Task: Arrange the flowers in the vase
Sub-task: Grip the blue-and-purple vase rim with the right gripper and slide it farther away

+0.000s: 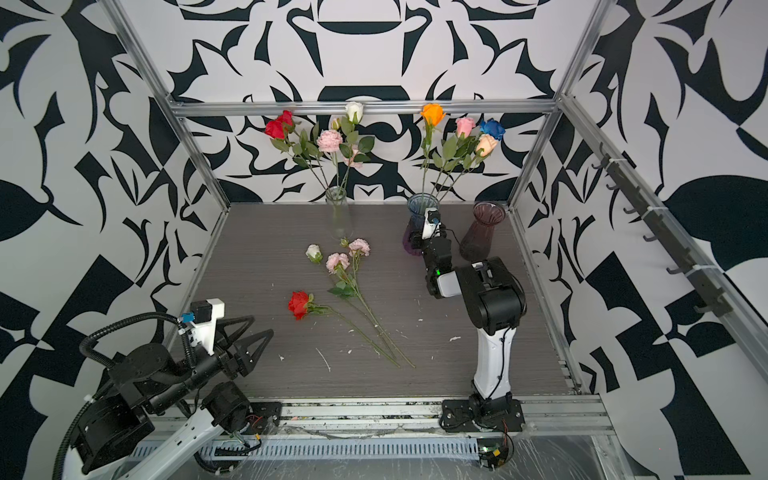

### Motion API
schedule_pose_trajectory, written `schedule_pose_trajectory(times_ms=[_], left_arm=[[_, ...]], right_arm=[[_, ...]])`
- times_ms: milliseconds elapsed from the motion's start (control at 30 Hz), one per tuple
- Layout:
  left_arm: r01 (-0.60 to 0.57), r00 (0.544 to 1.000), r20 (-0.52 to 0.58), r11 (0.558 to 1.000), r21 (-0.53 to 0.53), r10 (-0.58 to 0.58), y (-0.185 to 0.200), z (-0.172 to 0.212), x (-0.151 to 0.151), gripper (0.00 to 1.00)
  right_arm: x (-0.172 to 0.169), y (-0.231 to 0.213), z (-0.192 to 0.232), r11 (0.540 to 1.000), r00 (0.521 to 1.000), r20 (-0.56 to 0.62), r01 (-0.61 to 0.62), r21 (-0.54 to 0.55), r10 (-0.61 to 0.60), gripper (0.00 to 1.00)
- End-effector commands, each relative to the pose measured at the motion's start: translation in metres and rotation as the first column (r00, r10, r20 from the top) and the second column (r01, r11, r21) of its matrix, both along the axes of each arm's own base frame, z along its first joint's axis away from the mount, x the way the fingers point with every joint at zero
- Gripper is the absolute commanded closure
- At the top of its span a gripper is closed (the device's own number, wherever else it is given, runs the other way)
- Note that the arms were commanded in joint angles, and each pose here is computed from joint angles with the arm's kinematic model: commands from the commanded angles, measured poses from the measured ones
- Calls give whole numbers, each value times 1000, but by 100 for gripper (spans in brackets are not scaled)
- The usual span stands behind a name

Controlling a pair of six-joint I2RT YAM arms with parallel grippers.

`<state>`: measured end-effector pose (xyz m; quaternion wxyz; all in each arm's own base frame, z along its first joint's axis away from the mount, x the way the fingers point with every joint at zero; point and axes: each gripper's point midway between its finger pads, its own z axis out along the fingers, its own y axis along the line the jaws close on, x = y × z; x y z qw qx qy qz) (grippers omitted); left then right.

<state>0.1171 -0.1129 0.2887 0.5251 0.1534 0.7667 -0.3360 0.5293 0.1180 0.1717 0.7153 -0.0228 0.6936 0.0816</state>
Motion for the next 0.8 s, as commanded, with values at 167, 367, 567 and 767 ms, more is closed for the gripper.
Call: schedule_pose_trajectory(times_ms=[167,367,567,767], left_arm=[[6,1000,-9,1000,16,-5,-2,-1,1,19],[-6,1000,-11,1000,16,6,-1,-2,3,19],[-6,1000,-15,1000,13,6,-2,-2,4,19],[-6,1000,-11,1000,14,7,-2,-2,4,19]], right_arm=[[19,0,-54,997,980,-182,-75,14,76,29],[22,-1,-55,997,979,-188,-81,21,83,27],[17,-5,-52,997,983,-169,-75,27,78,0],[11,-7,-38,997,986,-145,-75,34,79,0]])
